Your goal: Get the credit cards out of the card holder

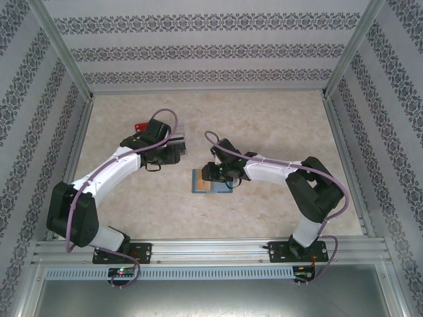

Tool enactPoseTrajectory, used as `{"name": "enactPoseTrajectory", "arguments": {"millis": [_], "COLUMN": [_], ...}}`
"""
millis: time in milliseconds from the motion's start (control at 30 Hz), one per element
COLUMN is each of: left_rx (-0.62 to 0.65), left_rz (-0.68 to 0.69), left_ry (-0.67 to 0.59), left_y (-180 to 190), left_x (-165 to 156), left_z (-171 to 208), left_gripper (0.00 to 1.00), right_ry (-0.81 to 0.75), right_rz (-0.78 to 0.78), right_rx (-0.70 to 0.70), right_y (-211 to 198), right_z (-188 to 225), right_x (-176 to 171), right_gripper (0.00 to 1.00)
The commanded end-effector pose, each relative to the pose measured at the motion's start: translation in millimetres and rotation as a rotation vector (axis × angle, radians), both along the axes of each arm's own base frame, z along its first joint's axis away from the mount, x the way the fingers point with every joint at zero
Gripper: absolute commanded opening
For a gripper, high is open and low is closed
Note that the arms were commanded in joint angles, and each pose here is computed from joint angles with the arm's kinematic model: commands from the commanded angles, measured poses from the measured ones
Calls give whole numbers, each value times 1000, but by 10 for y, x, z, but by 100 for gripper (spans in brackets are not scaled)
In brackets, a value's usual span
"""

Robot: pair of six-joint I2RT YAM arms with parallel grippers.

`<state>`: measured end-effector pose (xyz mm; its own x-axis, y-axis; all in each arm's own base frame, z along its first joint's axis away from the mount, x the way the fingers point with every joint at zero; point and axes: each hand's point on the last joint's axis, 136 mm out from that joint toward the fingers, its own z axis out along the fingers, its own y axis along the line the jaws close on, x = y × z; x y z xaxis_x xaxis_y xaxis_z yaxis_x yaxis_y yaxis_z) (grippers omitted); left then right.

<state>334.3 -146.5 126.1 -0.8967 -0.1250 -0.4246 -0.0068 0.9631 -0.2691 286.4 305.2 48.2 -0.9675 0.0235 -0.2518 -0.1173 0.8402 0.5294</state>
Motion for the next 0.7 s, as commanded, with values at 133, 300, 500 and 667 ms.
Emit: {"name": "enactPoseTrajectory", "arguments": {"millis": [133, 300, 500, 667], "left_rx": [-315, -301, -295, -271], "left_rz": [-4, -28, -47, -47], "left_ry": [92, 170, 247, 286], "left_y": [-615, -769, -904, -900], "left_x": [-42, -142, -234, -282], "left_z": [-122, -331, -562, -701], "left_gripper": [50, 45, 32, 28], "right_ry": [33, 48, 70, 71], "right_rz": [-83, -94, -90, -77], "right_rx": [7, 17, 40, 63], "right_y": [-89, -137, -165, -166], "right_z": [-147, -191, -227, -185], "right_x": [126, 150, 143, 138], "right_gripper": [35, 33, 29, 27]}}
